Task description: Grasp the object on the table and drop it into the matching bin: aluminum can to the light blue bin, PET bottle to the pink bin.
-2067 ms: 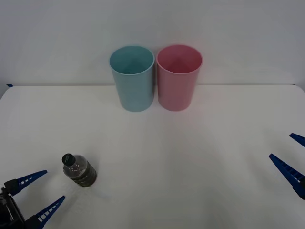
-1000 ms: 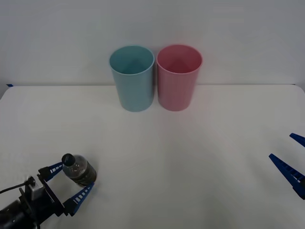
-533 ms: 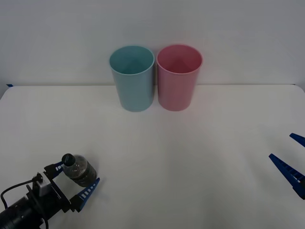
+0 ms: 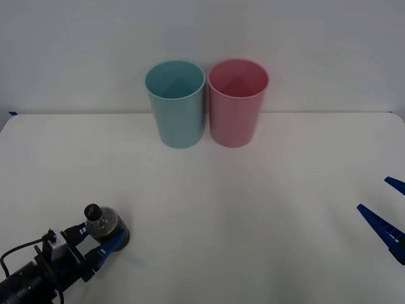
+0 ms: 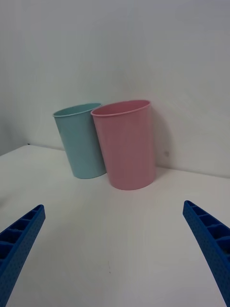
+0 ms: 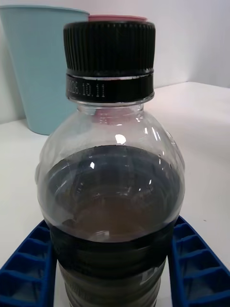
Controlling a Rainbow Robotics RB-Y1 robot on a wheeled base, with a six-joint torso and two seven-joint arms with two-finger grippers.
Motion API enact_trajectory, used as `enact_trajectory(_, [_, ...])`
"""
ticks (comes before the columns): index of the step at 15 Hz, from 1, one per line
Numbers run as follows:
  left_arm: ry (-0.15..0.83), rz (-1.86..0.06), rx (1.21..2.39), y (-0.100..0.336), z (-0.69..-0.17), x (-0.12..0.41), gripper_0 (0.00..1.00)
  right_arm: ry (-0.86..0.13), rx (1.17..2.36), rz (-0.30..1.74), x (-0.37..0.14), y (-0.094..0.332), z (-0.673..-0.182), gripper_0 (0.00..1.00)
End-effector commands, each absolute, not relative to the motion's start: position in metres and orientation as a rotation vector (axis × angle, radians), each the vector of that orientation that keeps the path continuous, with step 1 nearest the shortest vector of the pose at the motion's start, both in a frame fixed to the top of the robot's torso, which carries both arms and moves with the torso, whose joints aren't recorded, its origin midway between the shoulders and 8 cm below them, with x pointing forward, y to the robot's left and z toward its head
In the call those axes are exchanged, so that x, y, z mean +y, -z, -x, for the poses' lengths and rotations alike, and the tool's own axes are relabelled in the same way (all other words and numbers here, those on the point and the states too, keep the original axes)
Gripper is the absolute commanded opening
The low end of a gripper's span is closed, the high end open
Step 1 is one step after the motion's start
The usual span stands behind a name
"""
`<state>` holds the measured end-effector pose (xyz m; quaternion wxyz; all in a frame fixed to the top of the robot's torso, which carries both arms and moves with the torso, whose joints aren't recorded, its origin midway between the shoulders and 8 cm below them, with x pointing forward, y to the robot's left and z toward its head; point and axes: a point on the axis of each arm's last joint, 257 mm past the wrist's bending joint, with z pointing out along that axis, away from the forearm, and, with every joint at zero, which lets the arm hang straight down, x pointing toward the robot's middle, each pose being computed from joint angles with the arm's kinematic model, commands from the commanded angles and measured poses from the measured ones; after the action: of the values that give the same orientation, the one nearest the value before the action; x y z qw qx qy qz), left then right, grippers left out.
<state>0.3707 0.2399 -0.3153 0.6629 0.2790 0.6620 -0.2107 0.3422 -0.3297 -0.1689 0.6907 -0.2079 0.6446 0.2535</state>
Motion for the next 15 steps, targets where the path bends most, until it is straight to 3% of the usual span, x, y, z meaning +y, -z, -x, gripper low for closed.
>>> enact_trajectory(1, [0.479,-0.623,1.496,0.314,-0.371,0.241,0.00,-0.567,1.441,0.465,-0.330,0.169,-0.342,1.00])
enact_trajectory(7, [0.488,-0.568,1.472,0.302,-0.373,0.250,0.00,-0.567,1.441,0.465,-0.330,0.169,-0.342,1.00])
enact_trajectory(15, [0.537,-0.424,1.352,0.236,-0.397,0.255,0.00,-0.567,1.441,0.465,-0.330,0.169,-0.342,1.00])
